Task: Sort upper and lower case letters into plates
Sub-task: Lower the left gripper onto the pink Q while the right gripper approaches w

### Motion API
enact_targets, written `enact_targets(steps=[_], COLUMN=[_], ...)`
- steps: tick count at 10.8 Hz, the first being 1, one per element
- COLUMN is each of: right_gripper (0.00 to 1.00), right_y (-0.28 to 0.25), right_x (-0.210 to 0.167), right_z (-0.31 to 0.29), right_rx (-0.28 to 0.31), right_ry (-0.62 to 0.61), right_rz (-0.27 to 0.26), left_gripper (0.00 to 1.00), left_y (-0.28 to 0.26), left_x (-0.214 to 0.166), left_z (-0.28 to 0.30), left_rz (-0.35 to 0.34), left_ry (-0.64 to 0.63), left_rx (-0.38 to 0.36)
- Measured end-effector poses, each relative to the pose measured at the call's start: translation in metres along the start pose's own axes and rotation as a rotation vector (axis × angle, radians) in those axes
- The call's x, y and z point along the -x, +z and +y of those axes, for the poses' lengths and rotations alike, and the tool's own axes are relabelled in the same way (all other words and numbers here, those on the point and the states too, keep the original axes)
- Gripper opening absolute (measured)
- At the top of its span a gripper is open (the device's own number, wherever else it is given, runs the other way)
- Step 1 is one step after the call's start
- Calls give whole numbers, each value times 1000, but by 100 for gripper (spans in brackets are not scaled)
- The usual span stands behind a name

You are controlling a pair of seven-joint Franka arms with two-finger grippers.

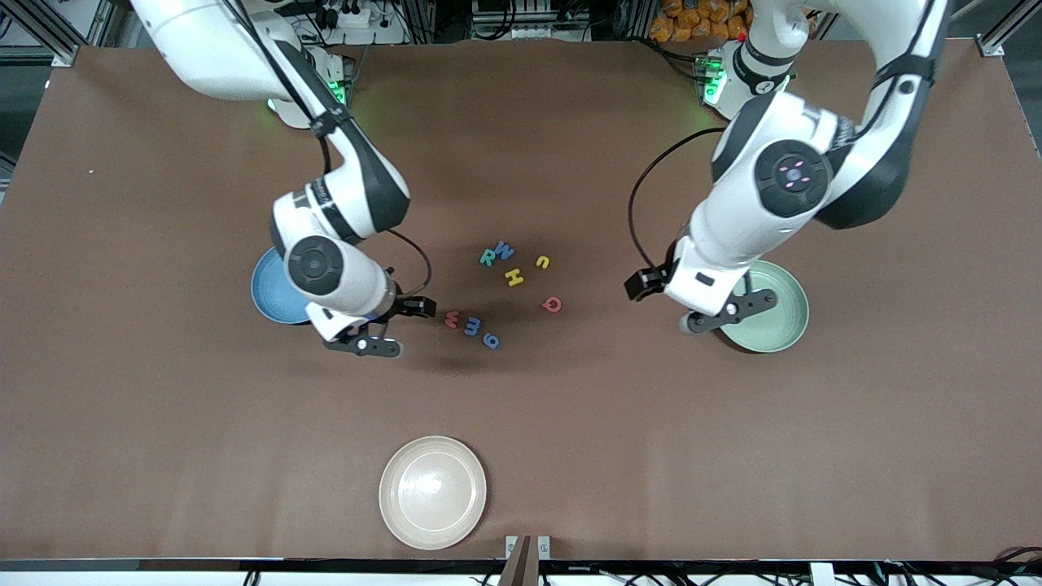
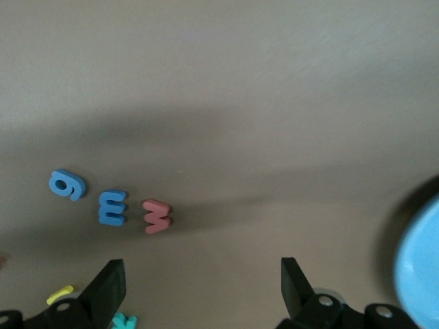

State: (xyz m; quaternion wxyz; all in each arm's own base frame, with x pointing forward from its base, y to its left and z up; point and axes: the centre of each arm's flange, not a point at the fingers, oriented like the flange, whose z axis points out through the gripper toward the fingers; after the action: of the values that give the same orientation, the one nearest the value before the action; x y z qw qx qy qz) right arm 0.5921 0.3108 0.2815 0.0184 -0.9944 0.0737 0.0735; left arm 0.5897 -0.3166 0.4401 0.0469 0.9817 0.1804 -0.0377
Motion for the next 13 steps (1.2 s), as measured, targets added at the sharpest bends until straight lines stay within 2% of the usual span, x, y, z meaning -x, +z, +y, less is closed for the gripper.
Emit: enact_targets(steps=[3,7,11,13], right_gripper=[100,100,100,100], right_y=[37,56,81,94], right_x=[5,4,10,15], right_z=[-21,-23,-30,-28], right_rx=[6,10,-3,-1], right_ry=[-29,-40,-30,-3], right_rz=[21,27,42,46], left_gripper=[100,100,100,100], left_y=[55,122,170,191], left_x=[18,40,58,63], left_z=[34,69,81,85], left_rz=[-20,5,55,51], left_ry=[-153,-306,-372,-407], left_rx=[1,12,-2,5])
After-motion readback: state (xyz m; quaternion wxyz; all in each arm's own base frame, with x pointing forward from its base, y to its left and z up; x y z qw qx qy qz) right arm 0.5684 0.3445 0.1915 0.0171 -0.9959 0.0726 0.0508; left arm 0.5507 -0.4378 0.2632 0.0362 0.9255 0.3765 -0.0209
